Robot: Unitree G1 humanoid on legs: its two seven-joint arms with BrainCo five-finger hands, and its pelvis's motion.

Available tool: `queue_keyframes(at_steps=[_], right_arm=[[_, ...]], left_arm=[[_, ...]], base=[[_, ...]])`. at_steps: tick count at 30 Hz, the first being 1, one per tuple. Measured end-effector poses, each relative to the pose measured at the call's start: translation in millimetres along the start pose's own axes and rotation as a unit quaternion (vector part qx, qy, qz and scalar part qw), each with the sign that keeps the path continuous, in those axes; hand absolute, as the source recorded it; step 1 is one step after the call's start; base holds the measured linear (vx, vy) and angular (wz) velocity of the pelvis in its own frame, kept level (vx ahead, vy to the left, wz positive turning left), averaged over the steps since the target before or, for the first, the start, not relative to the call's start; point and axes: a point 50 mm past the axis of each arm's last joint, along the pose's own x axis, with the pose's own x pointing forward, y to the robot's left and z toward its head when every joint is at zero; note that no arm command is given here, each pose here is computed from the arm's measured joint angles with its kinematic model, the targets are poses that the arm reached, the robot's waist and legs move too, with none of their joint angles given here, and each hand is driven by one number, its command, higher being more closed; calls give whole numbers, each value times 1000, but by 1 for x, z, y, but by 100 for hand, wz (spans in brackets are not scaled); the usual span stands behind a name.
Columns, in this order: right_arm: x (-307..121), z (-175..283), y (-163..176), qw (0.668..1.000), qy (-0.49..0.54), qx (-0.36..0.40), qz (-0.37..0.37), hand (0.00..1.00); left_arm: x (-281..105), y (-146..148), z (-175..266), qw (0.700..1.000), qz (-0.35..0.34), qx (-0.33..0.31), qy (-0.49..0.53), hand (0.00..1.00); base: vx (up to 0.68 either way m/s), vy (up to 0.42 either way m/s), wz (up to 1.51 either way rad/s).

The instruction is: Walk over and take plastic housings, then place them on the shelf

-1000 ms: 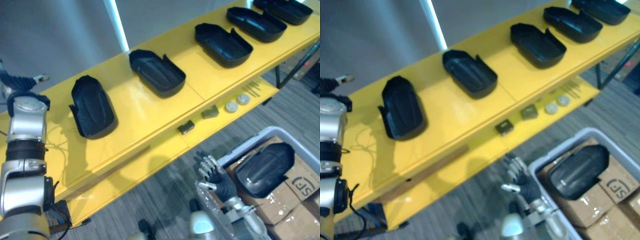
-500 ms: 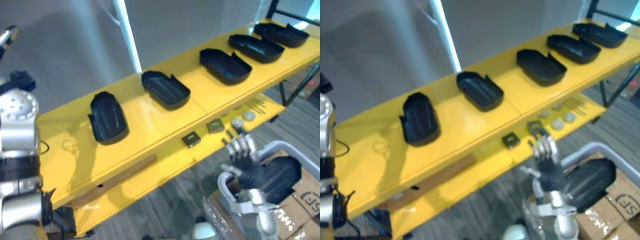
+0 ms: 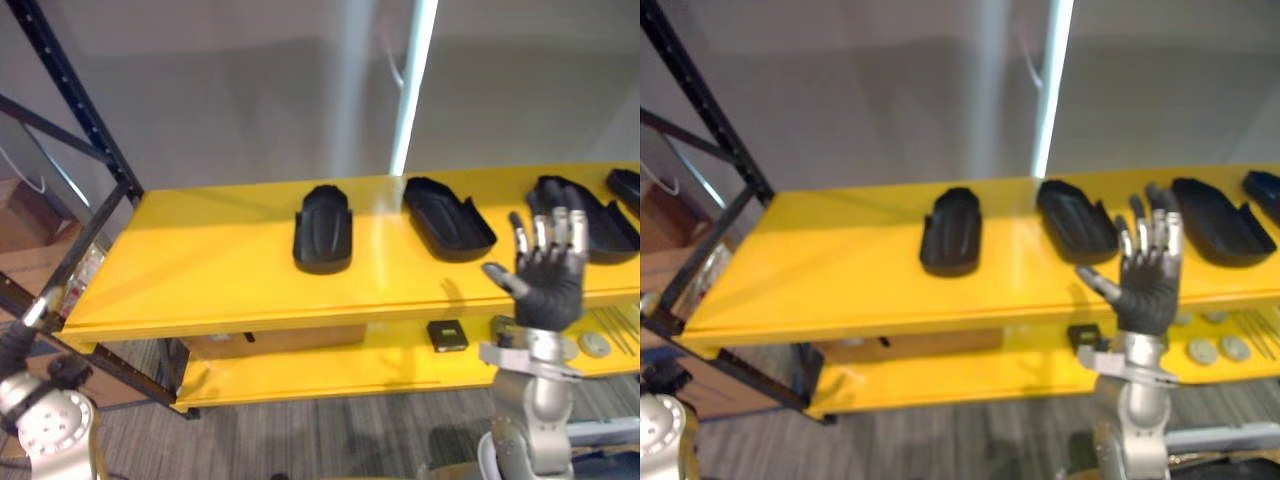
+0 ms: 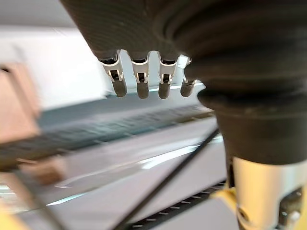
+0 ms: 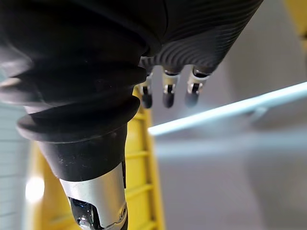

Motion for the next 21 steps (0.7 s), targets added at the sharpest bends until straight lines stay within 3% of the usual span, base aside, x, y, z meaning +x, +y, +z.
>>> queue_keyframes(at_steps=[4,11,16,21], right_arm=[[-9,-26,9,998,64,2,5,0],[-25,-54,40,990,129,14,51,0],[-22,-64,62,986,138,7,93,0],[-5,-65,72,986,110,-40,120,0]], left_arm=[[-26,13,-65,992,25,44,118,0],[-59,13,-115,977,-4,89,196,0],[-90,12,-150,949,-52,143,275,0],[-107,12,-166,930,-84,162,319,0]], base=[[0,0,0],[5,-3,8],[0,0,0],[0,0,0]])
